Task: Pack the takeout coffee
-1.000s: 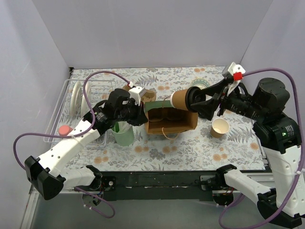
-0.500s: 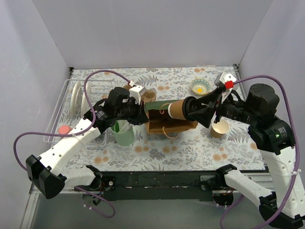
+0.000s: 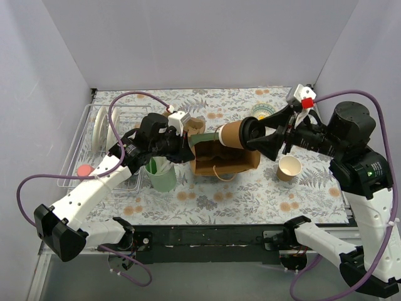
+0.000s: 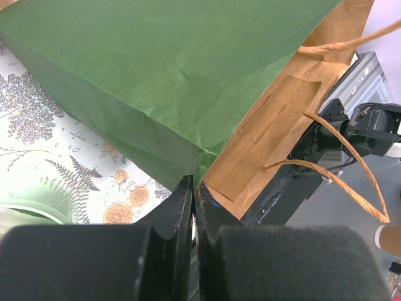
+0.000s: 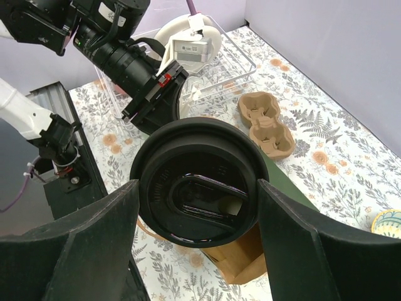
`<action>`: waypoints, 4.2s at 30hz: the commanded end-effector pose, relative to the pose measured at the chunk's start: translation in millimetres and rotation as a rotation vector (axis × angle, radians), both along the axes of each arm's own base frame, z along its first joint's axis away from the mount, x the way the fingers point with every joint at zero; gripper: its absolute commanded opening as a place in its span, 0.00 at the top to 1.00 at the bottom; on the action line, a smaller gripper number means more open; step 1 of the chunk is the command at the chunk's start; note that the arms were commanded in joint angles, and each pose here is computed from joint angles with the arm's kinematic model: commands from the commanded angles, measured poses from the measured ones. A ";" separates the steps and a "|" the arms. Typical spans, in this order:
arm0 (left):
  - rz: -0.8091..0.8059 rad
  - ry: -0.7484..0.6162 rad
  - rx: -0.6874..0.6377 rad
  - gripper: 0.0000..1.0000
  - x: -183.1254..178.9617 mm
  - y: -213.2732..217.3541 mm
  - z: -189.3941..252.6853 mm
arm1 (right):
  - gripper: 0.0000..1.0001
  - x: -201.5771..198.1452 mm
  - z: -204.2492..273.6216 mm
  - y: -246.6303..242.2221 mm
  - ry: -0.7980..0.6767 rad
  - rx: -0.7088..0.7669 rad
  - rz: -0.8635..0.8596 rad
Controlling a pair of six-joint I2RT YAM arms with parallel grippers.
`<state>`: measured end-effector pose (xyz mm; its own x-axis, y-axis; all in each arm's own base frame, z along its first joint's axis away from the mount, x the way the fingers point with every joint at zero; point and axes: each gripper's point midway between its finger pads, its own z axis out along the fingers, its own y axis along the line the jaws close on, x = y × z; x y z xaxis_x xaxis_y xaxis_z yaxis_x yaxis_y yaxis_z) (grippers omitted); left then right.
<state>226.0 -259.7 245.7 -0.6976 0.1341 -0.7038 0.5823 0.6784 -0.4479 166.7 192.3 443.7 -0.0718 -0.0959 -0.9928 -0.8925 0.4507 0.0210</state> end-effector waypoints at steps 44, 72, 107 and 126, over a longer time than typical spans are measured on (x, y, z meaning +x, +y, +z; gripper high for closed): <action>-0.179 -0.188 -0.086 1.00 -12.0 -6.4 11.0 | 0.66 61.0 -164.3 49.6 -0.499 -0.642 0.003; 0.077 -0.135 -0.086 0.58 2.5 16.1 10.5 | 0.73 69.6 -199.1 91.6 -0.432 -0.608 0.100; 0.030 -0.160 -0.097 0.99 1.8 7.8 2.1 | 0.76 81.8 -193.6 84.9 -0.406 -0.611 -0.003; -0.064 -0.187 -0.074 1.00 -5.8 4.7 -1.1 | 0.75 101.5 -219.9 82.9 -0.597 -0.802 0.105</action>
